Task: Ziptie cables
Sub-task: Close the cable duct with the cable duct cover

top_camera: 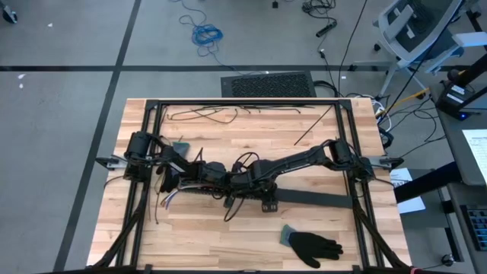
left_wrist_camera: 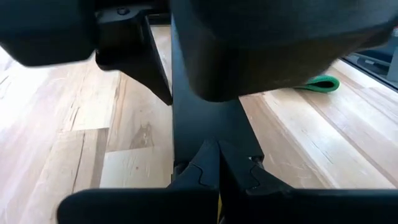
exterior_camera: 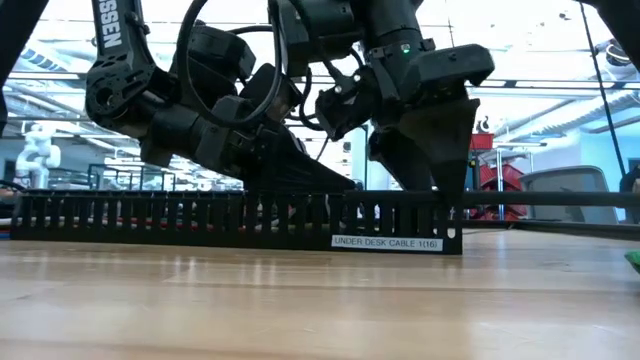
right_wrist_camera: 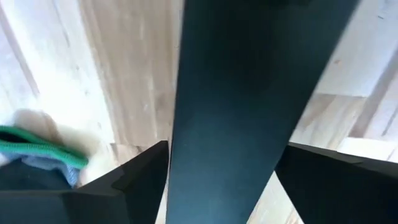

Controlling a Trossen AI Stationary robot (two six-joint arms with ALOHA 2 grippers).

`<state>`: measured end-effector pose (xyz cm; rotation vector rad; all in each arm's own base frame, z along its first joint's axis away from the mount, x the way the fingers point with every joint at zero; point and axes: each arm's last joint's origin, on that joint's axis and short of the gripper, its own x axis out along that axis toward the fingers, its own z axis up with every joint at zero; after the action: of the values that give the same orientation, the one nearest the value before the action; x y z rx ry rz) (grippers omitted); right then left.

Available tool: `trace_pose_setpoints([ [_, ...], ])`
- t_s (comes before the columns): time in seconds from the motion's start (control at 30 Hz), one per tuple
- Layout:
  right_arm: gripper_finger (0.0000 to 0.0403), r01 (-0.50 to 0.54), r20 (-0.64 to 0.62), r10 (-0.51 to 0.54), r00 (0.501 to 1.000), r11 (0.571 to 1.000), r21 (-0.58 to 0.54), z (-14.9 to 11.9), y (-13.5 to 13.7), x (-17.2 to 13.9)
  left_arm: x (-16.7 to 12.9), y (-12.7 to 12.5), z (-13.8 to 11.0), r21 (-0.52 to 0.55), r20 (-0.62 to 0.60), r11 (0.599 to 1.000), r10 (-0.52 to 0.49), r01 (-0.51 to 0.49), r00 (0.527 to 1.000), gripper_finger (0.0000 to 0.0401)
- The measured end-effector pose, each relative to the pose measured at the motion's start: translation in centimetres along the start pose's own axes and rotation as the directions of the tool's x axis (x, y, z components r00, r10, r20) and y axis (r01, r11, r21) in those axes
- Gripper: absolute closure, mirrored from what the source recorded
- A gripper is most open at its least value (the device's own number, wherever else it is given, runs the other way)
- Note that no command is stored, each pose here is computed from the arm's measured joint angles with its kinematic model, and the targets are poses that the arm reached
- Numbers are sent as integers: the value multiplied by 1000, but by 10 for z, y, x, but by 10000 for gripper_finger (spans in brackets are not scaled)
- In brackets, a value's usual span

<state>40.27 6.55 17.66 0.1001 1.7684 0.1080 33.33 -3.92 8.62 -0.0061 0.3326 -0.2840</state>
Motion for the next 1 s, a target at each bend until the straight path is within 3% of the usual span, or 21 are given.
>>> trace_pose_setpoints([
  [0.37,92,-48,-31,47,998,999,-24,-4,4,-1,0,1,-1,-4,-2,1000,27,-27,1000,401],
  [1.0,87,-51,-14,51,999,999,18,-2,0,-5,0,1,-1,-11,-4,999,41,-41,999,401],
])
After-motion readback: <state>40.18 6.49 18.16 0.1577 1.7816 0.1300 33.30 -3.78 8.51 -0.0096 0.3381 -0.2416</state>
